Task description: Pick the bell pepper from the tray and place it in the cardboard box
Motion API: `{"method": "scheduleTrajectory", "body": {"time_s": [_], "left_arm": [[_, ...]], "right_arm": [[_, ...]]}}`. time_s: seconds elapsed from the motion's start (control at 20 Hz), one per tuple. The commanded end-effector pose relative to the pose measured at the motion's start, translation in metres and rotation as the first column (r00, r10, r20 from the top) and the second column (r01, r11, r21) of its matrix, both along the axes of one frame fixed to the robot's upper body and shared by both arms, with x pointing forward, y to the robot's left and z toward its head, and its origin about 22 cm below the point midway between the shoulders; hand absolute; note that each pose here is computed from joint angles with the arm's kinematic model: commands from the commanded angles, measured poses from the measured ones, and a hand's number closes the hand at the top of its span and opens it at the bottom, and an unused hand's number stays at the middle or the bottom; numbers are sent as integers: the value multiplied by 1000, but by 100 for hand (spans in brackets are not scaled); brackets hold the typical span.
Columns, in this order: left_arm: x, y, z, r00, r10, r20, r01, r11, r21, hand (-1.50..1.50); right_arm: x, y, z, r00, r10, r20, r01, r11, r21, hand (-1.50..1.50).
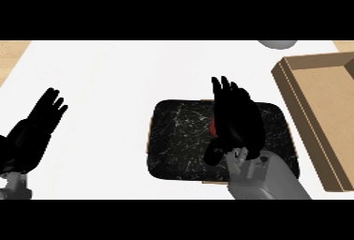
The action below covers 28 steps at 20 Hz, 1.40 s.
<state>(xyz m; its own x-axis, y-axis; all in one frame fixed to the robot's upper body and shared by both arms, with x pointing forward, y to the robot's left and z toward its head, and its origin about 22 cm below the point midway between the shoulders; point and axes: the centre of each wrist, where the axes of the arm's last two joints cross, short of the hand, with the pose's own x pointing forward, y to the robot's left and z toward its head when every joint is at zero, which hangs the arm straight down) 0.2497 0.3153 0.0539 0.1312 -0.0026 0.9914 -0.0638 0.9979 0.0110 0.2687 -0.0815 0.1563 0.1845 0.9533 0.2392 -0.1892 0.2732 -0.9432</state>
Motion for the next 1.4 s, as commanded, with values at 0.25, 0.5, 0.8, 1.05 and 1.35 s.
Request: {"method": "scheduleTrajectory", "body": {"time_s": [0.25,0.5,0.8,1.05,1.35], "left_arm": [[-12,8,-2,1000,-1,-8,1,1000,-5,0],[0,5,-9,1000,29,-4,-28,1000,12,0],[-14,8,-19,1000,-3,-14,3,1000,-10,0],[4,7,0,1000,-1,-4,1,1000,-11,0],[-1,3,-26,1000,11,12,-11,1000,0,0]], "right_arm": [[-2,10,-3,976,-173,-131,153,977,-150,-150],[-8,18,4,986,-124,-116,108,985,-132,-150],[-3,21,-1,989,-118,-93,104,984,-144,-150],[27,21,0,983,-142,-118,115,970,-215,-150],[34,18,-15,977,-149,-150,115,970,-213,-150]]}}
